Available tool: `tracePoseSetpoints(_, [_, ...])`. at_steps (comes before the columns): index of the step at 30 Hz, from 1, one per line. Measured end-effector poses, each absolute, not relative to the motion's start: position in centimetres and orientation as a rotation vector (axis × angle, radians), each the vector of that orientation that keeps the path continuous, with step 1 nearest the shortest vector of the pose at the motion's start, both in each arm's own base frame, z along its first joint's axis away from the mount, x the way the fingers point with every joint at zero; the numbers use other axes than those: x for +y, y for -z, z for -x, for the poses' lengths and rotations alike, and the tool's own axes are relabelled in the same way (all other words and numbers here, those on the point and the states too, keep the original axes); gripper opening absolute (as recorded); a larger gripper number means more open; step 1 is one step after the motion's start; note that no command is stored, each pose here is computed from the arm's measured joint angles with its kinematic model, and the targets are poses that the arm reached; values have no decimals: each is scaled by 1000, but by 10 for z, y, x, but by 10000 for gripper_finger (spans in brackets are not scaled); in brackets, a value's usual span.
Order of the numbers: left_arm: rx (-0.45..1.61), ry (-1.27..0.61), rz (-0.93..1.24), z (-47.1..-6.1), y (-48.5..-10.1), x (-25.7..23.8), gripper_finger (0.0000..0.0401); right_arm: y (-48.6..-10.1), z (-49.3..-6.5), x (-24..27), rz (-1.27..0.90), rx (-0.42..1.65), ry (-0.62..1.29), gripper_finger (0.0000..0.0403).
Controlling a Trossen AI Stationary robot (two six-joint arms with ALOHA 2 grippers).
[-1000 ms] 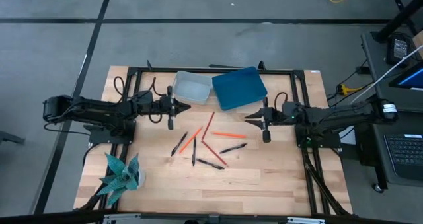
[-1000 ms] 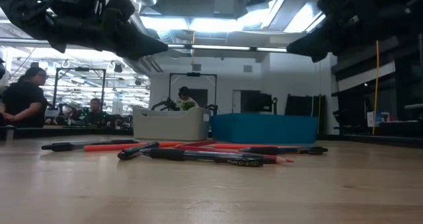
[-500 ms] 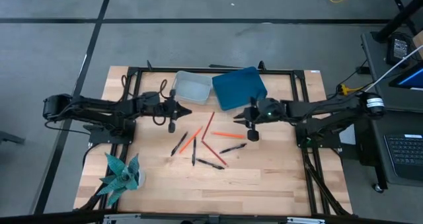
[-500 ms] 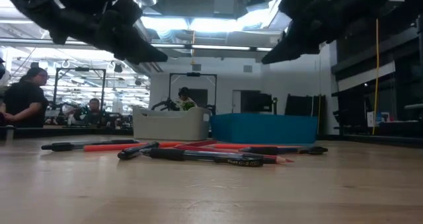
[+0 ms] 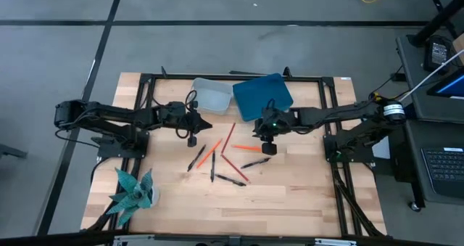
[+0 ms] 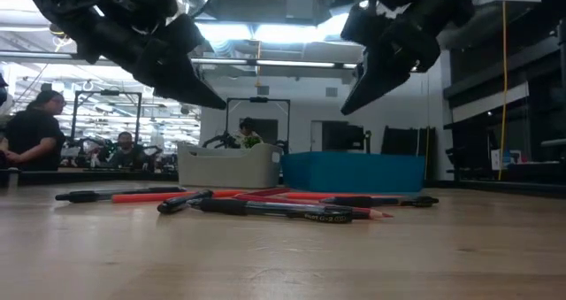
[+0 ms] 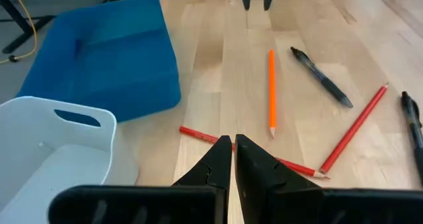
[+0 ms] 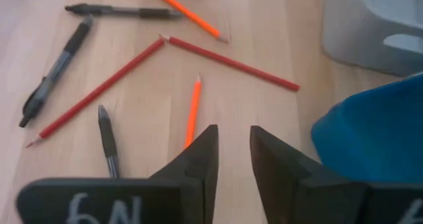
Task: Sort pens & pencils
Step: Put the orange pencil into the blue bin
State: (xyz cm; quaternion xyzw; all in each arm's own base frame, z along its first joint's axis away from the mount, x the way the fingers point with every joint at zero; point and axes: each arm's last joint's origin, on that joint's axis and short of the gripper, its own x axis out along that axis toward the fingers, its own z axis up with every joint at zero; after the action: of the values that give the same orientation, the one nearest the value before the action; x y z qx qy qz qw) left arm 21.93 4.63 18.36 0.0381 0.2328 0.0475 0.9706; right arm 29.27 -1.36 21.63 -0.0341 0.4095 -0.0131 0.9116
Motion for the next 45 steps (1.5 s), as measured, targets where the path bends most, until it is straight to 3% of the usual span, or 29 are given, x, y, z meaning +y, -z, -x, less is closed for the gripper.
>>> tracePoseSetpoints(8, [472, -97, -77, -220, -183, 47, 14, -205, -296, -13, 10, 900, 34, 123])
tracePoseSetpoints(20, [472, -96, -77, -220, -183, 47, 14, -190, -299, -9, -98, 973, 39, 114])
tracePoseSetpoints(45, [473, -118, -100, -220, -183, 47, 14, -140, -322, 5, -92, 1073, -22, 113])
